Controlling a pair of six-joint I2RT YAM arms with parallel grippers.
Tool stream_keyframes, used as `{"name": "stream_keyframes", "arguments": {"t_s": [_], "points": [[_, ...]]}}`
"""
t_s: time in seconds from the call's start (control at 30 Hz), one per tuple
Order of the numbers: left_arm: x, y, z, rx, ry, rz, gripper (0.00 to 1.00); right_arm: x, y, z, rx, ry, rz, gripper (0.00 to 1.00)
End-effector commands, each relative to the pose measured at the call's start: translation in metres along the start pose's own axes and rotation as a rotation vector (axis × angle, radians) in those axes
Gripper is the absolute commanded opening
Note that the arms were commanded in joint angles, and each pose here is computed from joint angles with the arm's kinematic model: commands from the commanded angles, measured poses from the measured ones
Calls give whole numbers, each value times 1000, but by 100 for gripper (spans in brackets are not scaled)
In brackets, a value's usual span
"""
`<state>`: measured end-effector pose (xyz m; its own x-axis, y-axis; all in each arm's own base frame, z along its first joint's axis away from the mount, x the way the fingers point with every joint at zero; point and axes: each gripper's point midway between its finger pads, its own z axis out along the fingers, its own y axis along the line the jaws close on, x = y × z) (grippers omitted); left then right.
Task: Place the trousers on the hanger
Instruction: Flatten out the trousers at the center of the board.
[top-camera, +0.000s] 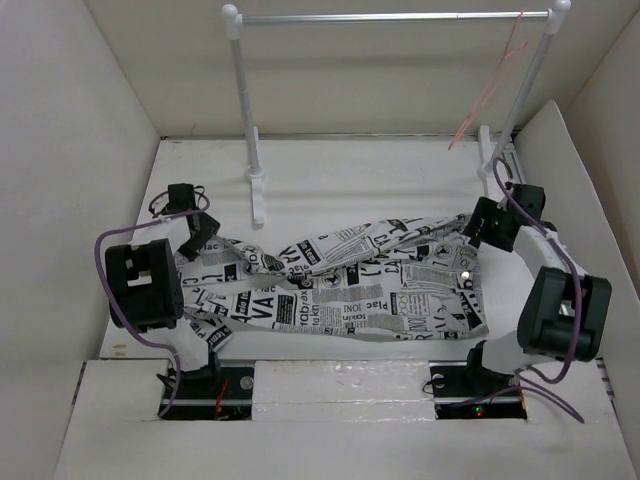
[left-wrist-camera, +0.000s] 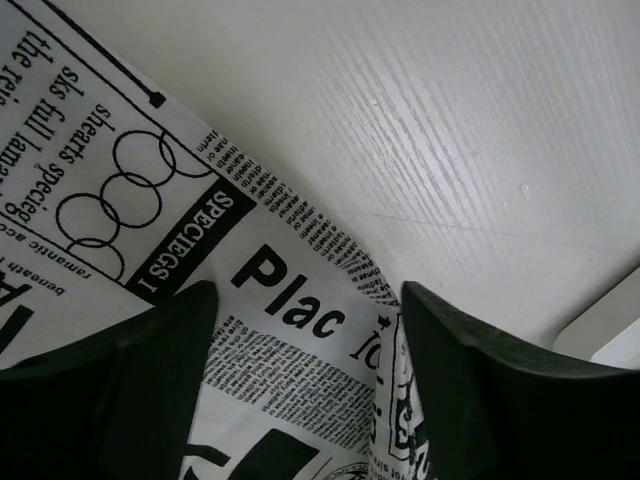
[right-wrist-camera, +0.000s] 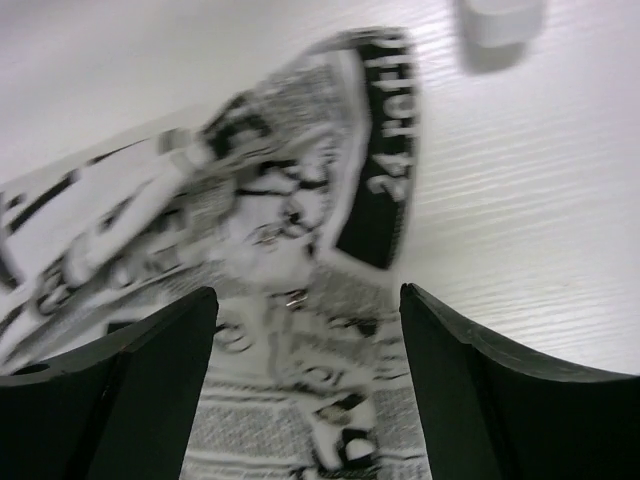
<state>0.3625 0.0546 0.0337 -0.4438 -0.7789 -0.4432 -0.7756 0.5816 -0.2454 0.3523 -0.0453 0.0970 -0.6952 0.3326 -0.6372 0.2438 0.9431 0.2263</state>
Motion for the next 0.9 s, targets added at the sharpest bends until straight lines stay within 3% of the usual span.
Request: {"name": "stream_keyframes", "arguments": {"t_s": [0.0, 0.13, 0.17, 0.2, 0.27, 0.33, 0.4, 0.43, 0.47, 0.5, 0.57, 0.73, 0.87], "points": [[-12, -11, 8, 17, -47, 18, 63, -25, -31, 23, -8, -45, 97, 80], [-8, -11, 20, 9, -33, 24, 38, -31, -41, 48, -32, -36, 97, 81], [-7, -12, 22, 13, -28, 24, 29, -29, -44, 52, -15, -23, 98, 80], [-6, -12, 26, 8, -22, 24, 13, -28, -49, 56, 3, -9, 99, 79], [-7, -12, 29, 2, -24, 27, 2, -15, -51, 70, 0, 38, 115, 76], [-11, -11, 33, -6, -25, 23, 0, -16, -49, 78, -22, 39, 123, 69], [-15, -9, 36, -19, -28, 19, 0, -14, -47, 86, -48, 50, 123, 55], [-17, -8, 36, -26, -32, 18, 0, -18, -44, 87, -63, 41, 117, 38], [-20, -6, 36, -32, -37, 4, 0, -20, -44, 87, -66, 34, 115, 8], [-25, -9, 32, -25, -51, -2, 0, -25, -42, 81, -71, 17, 107, 1], [-35, -13, 25, -15, -85, -3, 0, -30, -42, 71, -55, -9, 94, 0], [-76, -25, -25, 38, -238, -51, 0, -79, -57, -19, 74, -231, 87, 0], [-102, -23, -55, 68, -341, -111, 0, -97, -73, -51, 150, -314, 115, 0]]}}
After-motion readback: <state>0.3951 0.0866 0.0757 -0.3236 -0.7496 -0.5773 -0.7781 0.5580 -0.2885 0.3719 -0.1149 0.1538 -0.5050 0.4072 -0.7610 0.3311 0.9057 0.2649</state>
